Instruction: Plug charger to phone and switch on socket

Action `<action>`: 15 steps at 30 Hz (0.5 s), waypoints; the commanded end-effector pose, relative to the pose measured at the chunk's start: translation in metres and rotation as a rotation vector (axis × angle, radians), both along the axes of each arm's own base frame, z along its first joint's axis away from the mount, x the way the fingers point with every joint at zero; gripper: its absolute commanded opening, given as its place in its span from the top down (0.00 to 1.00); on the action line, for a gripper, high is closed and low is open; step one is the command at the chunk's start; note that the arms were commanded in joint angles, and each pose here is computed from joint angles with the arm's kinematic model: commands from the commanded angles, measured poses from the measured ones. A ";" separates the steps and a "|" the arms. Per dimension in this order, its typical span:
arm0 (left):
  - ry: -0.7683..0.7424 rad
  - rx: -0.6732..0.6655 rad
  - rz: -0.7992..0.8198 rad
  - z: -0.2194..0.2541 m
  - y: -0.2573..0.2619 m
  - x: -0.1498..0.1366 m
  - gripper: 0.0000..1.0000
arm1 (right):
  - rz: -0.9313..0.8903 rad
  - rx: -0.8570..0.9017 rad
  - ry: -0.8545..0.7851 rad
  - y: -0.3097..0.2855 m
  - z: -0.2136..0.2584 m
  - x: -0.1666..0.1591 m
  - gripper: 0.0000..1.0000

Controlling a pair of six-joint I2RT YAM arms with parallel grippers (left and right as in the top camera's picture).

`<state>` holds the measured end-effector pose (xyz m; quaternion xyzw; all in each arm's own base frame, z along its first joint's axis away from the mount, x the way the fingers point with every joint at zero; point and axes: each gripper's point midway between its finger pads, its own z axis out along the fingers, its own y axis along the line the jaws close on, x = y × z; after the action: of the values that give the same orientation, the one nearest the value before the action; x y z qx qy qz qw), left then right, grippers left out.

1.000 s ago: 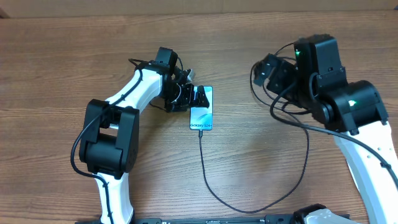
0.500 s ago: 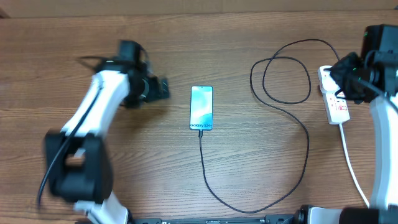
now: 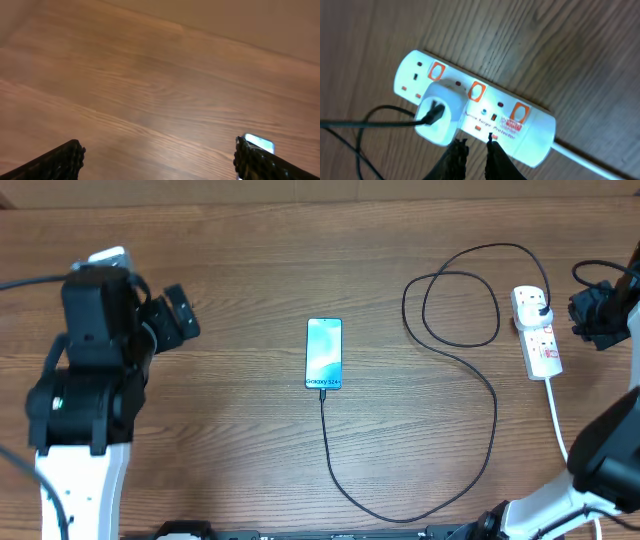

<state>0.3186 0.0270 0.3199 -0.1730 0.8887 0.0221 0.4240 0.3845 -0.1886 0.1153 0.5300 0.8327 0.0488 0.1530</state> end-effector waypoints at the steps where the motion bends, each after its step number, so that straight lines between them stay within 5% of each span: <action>1: -0.008 0.053 0.081 0.006 0.016 -0.013 0.00 | 0.040 0.069 0.006 0.006 -0.020 0.005 0.83; 15: 0.034 0.055 0.080 -0.001 0.017 -0.021 0.00 | 0.053 0.097 0.032 0.003 -0.058 0.016 0.87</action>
<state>0.2998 0.0400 0.3179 -0.1862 0.8908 0.0600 0.4102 0.3988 -0.1846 0.0572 0.5201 0.8435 0.0809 0.1069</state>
